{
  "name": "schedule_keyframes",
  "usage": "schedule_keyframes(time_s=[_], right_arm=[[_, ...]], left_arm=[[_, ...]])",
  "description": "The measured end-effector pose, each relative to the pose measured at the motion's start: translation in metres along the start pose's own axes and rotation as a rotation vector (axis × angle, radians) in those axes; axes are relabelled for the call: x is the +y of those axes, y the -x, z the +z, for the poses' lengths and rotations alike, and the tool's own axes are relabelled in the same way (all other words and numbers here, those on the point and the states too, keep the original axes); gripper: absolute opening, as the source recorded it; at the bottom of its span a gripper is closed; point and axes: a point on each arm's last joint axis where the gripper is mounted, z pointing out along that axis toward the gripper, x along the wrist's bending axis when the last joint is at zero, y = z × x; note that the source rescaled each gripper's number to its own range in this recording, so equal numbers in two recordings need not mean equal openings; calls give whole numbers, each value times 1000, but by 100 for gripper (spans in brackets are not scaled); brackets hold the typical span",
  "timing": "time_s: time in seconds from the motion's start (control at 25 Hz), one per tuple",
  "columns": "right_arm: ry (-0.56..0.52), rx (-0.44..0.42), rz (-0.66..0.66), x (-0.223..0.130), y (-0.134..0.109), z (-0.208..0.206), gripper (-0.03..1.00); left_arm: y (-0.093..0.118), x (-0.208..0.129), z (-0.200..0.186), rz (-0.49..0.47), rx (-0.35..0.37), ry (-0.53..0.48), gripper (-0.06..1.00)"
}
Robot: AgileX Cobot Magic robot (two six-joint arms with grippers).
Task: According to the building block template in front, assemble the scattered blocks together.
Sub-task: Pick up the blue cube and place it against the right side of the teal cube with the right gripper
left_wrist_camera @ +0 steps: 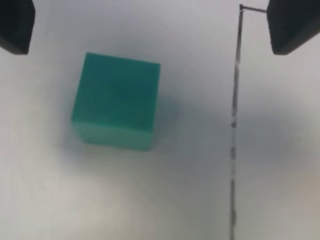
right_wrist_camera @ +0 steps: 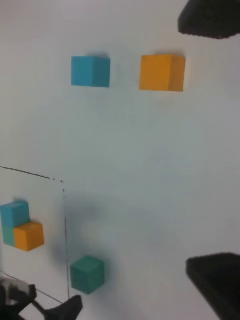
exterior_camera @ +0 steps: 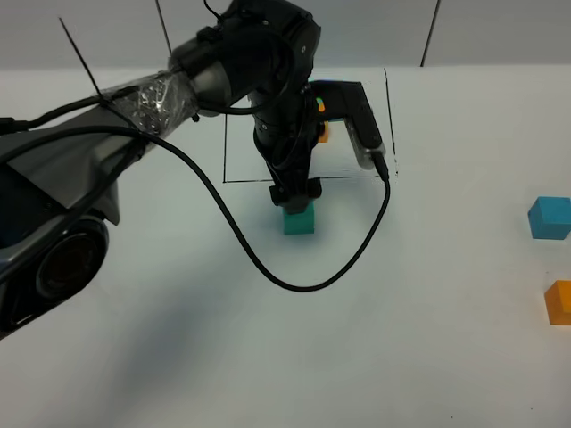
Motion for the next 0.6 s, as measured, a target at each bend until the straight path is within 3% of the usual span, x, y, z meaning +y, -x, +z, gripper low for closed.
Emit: schedule_keyframes(time_s=[0.28,0.6], right_arm=[[0,0,0,0,0,0,74],[0,0,0,0,0,0,74]], left_arm=[[-30,-40,-60,-222,78,80,98],[-57,-137,-117,-598,164,140,98]])
